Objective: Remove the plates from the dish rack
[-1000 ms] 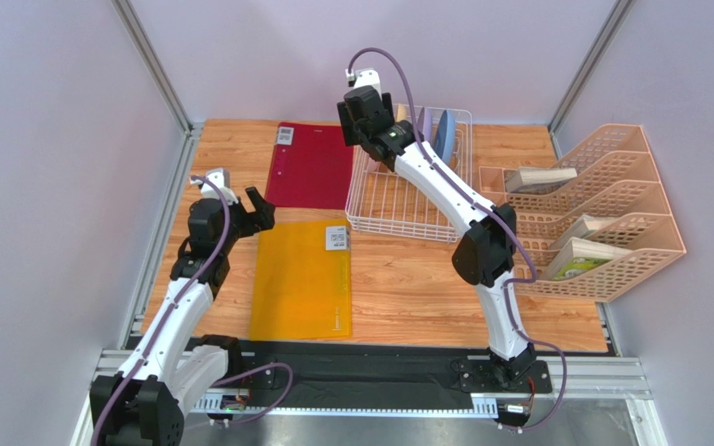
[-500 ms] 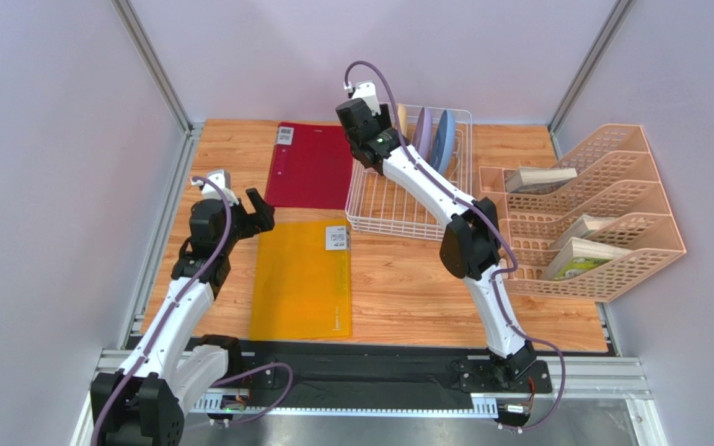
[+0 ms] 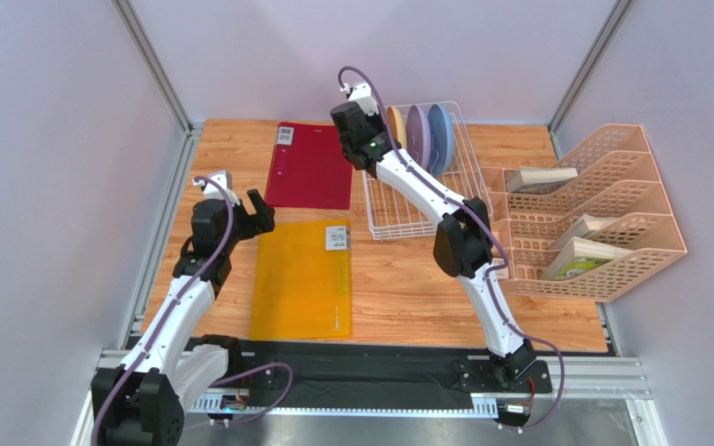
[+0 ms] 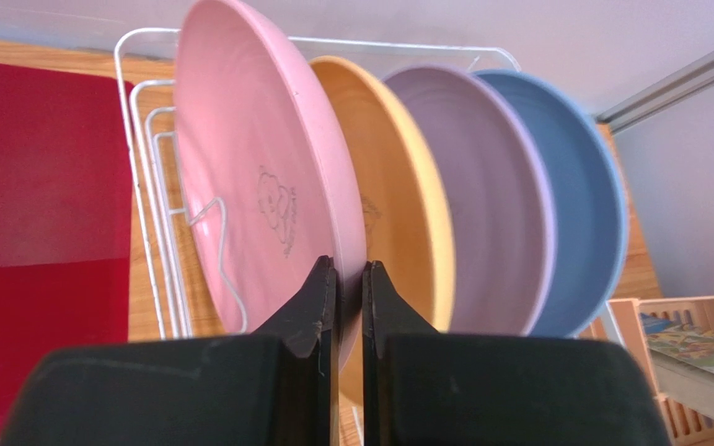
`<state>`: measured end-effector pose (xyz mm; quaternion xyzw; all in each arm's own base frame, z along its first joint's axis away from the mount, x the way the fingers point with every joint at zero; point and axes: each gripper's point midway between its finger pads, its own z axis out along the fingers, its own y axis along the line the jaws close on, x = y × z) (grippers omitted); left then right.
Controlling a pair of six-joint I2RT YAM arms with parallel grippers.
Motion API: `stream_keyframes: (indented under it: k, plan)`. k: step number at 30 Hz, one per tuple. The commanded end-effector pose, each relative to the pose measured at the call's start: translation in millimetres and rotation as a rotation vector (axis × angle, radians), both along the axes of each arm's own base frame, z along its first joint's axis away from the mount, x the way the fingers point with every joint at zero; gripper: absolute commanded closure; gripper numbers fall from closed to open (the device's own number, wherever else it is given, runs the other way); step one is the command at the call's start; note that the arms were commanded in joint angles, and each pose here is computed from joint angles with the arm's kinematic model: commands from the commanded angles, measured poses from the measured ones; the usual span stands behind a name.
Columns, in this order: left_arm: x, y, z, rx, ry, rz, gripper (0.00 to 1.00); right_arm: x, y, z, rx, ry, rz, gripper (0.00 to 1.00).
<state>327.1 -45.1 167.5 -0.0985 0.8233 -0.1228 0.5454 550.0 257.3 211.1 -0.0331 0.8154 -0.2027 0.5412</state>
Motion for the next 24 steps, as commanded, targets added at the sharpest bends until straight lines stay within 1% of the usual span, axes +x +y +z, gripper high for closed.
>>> stream_keyframes:
  k: [1,3,6,9,15,20,22,24]
  plan:
    - [4,4,5,0.009,-0.026,0.012,0.00,0,17,35,-0.086,-0.130,-0.011,1.00]
    - [4,3,3,0.010,-0.020,0.008,0.00,-1,16,41,-0.134,-0.147,-0.028,1.00]
    - [6,3,2,0.014,-0.015,0.009,0.00,-5,15,50,-0.149,-0.180,-0.056,1.00]
    - [8,4,3,0.021,-0.004,0.008,0.00,-10,12,71,-0.170,-0.231,-0.086,1.00]
    - [10,3,2,0.019,0.005,0.007,0.00,-18,0,116,-0.135,-0.310,-0.105,1.00]
    - [12,2,6,0.014,-0.004,0.006,0.00,-24,-6,132,-0.149,-0.319,-0.120,1.00]
    - [13,1,7,0.013,-0.004,-0.001,0.00,-26,-6,144,-0.113,-0.352,-0.114,1.00]
    - [13,0,9,0.009,-0.005,-0.006,0.00,-29,-9,146,-0.119,-0.346,-0.121,1.00]
